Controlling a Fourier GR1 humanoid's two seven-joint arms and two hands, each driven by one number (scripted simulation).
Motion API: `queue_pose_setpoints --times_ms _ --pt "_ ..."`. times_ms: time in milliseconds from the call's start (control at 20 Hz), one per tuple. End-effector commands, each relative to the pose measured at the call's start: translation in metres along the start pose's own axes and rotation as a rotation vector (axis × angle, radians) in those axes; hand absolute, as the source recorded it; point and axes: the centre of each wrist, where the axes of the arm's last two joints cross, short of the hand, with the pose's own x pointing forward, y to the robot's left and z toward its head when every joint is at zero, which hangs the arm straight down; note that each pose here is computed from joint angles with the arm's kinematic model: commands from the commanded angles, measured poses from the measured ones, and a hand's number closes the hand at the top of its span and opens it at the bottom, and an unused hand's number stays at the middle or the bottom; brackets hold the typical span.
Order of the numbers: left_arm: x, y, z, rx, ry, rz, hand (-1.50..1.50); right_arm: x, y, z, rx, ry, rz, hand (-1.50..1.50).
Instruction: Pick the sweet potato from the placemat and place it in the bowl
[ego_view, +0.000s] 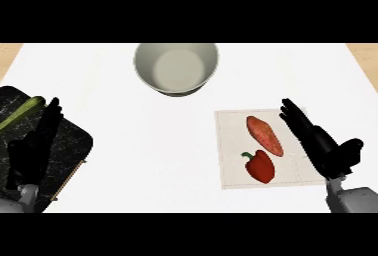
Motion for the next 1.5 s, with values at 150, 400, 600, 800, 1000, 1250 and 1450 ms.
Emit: queue_pose_setpoints --times_ms 150,400,600,800,1000,1250,1450 --pt "0.025 -0.05 -0.002 -0.107 -0.117 0.129 0.0 0.019 0.01 -0.009 0.412 -0.01 0.156 1.5" --pt "0.027 -0.082 0.005 -0.177 -0.107 0.251 0.0 0.008 -0.005 0.004 0.109 -0.241 0.365 -1.5" --pt "0.029 -0.081 0.004 -0.175 -0.119 0.259 0.0 -0.02 -0.019 0.025 0.094 -0.379 0.011 -1.5" --pt "0.031 -0.09 -0.01 -0.191 -0.123 0.259 0.0 0.013 -0.018 0.008 0.089 -0.512 0.067 -1.5" --pt "0.023 -0.098 0.006 -0.185 -0.107 0.275 0.0 0.064 -0.027 0.018 0.035 -0.464 0.231 -1.5" --pt "0.018 -0.096 0.008 -0.198 -0.112 0.256 0.0 0.104 -0.056 0.021 0.046 -0.302 0.356 -1.5" --pt "0.037 -0.08 -0.006 -0.188 -0.134 0.27 0.0 0.117 -0.051 -0.001 0.105 -0.167 0.376 -1.5"
